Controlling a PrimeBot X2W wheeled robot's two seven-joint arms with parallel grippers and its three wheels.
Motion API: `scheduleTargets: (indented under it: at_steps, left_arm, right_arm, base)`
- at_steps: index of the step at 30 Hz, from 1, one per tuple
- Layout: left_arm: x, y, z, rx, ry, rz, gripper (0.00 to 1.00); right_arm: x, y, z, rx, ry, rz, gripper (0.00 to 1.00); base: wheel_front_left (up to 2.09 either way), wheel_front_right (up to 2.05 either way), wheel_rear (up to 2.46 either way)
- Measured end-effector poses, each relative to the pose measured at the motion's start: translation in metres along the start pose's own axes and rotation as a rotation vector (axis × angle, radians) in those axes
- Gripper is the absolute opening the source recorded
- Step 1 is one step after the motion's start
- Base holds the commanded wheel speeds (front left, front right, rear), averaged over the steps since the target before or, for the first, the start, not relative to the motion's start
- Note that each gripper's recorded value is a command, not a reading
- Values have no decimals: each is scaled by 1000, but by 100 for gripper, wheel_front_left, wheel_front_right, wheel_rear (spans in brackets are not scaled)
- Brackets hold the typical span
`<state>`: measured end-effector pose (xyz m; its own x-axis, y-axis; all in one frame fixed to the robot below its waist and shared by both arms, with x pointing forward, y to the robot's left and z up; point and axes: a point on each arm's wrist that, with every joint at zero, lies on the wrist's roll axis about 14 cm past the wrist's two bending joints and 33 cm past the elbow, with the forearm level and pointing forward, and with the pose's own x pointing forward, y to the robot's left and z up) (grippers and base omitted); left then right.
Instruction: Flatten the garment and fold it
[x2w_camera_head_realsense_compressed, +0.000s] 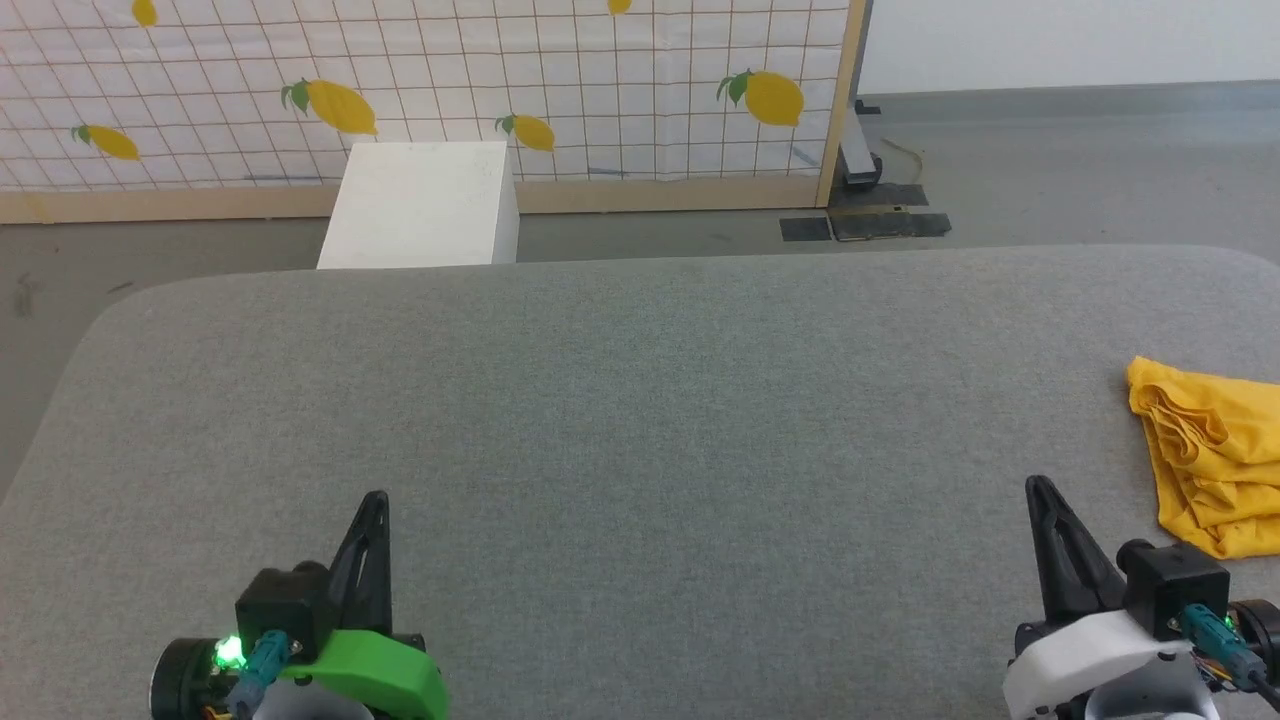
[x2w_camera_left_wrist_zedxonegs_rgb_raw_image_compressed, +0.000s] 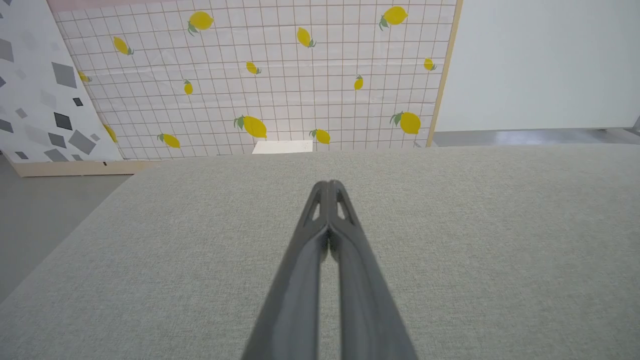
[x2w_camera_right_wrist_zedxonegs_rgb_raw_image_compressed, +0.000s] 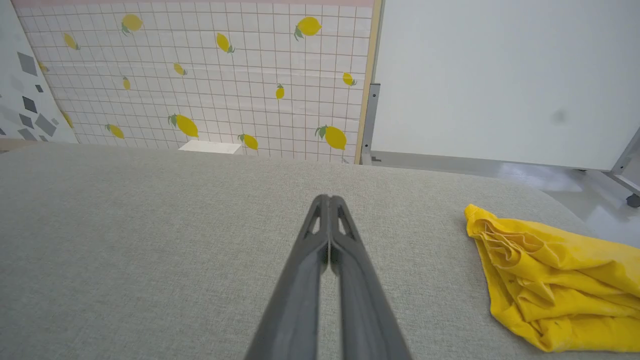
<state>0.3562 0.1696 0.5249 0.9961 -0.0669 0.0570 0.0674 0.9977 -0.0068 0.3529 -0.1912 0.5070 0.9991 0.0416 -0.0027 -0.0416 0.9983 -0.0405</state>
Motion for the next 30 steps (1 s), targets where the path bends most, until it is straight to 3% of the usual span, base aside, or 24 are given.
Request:
scheduleTargets:
  at_steps: [30]
  left_arm:
    - [8, 4, -1, 37, 41, 30, 0]
  right_arm:
    - [9, 17, 7, -4, 15, 51, 0]
  base:
    - [0, 0, 0]
